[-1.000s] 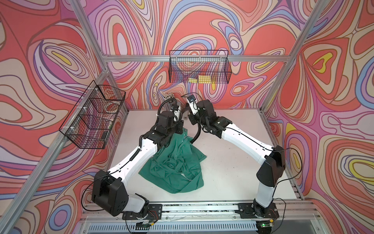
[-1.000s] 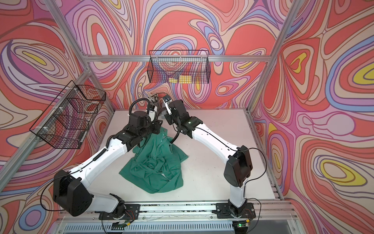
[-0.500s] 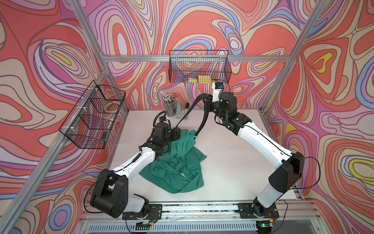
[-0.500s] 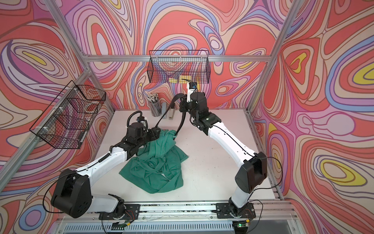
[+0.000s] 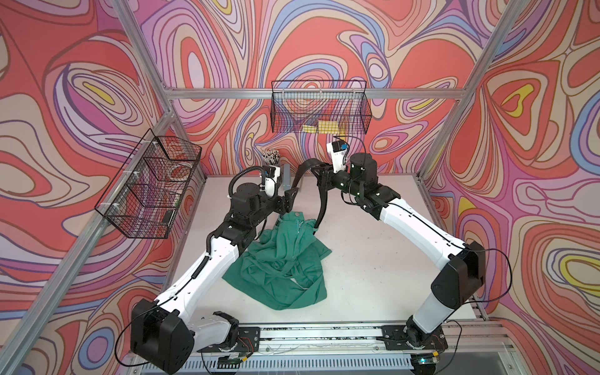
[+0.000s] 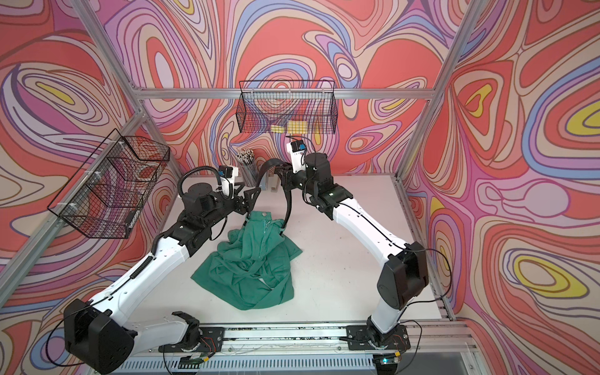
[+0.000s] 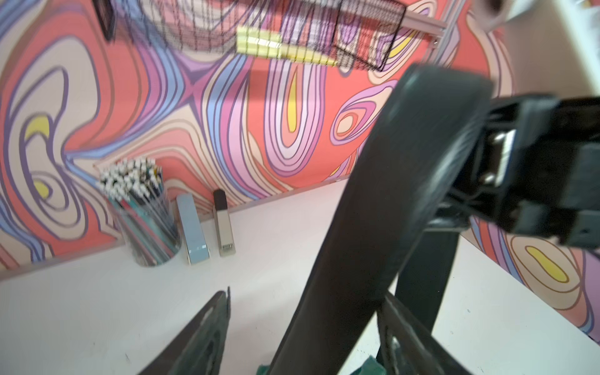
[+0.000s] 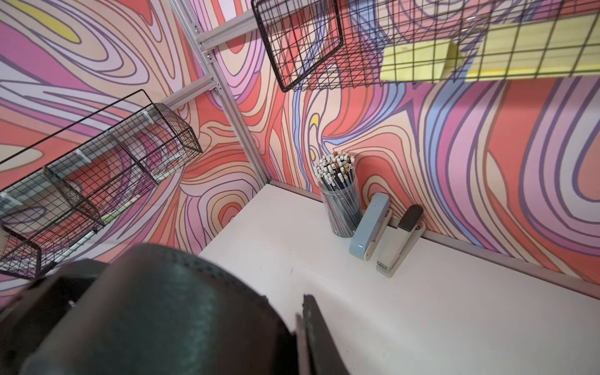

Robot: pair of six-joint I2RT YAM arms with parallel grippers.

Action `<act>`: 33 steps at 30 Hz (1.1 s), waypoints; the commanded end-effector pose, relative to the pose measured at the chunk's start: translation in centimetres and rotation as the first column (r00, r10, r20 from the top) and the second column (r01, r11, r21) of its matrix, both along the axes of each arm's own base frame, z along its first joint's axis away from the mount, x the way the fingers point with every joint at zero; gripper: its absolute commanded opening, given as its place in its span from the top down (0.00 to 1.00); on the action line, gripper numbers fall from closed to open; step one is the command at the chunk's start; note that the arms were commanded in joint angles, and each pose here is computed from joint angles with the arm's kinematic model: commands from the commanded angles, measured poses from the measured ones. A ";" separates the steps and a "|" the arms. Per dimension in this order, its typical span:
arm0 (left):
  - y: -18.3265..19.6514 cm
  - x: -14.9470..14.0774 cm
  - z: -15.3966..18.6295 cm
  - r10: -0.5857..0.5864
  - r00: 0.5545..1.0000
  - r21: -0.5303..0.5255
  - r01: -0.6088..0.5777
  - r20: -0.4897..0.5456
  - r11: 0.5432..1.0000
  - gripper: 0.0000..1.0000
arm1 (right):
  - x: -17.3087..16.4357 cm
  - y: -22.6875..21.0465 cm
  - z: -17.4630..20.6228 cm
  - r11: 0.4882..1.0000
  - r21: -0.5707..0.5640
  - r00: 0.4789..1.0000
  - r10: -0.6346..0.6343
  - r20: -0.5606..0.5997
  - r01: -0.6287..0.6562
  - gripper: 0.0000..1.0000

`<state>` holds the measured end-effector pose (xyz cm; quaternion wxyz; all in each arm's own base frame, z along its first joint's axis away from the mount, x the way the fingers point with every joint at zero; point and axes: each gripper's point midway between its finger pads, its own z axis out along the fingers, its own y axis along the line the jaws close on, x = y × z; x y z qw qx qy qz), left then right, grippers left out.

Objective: Remove the belt from the trousers

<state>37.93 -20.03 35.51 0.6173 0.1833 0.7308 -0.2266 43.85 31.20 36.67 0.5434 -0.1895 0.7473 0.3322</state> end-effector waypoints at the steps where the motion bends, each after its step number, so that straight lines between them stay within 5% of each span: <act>1: -1.2 0.5 0.3 -0.047 0.997 0.165 0.036 0.067 0.986 0.26 | -0.9 0.4 0.0 0.998 -0.022 0.998 0.062 0.004 -0.062 1.00; 11: -3.3 3.3 0.3 -0.015 0.998 0.225 0.002 0.054 0.974 0.27 | -1.0 0.1 -1.1 0.997 -0.052 0.998 0.051 -0.037 -0.053 1.00; 13: -2.8 4.0 0.1 0.038 0.999 0.249 -0.045 0.032 0.967 0.45 | -1.0 0.0 -1.5 0.997 -0.066 0.998 0.046 -0.044 -0.049 1.00; 15: -2.1 4.1 1.3 0.090 0.996 0.239 -0.094 0.028 0.966 0.79 | -1.0 -0.1 -2.0 0.995 -0.082 0.998 0.045 -0.052 -0.050 1.00; 17: -1.7 3.8 2.9 0.109 0.993 0.200 -0.116 0.047 0.973 1.00 | -1.1 -0.1 -2.7 0.994 -0.097 0.997 0.042 -0.068 -0.048 0.88; 20: -1.0 3.6 4.2 0.148 0.988 0.147 -0.153 0.047 0.977 1.00 | -1.4 -0.4 -3.7 0.995 -0.095 0.995 0.033 -0.097 -0.042 0.60; 23: -0.7 3.7 3.8 0.180 0.984 0.142 -0.176 -0.015 0.974 1.00 | -2.7 -0.6 -4.3 0.994 -0.081 0.993 0.063 -0.104 -0.071 0.45; 33: 1.1 4.0 -0.1 0.315 0.929 0.161 -0.286 -0.196 0.945 1.00 | -7.1 -2.6 -2.7 0.995 -0.034 0.993 0.087 -0.081 -0.090 0.37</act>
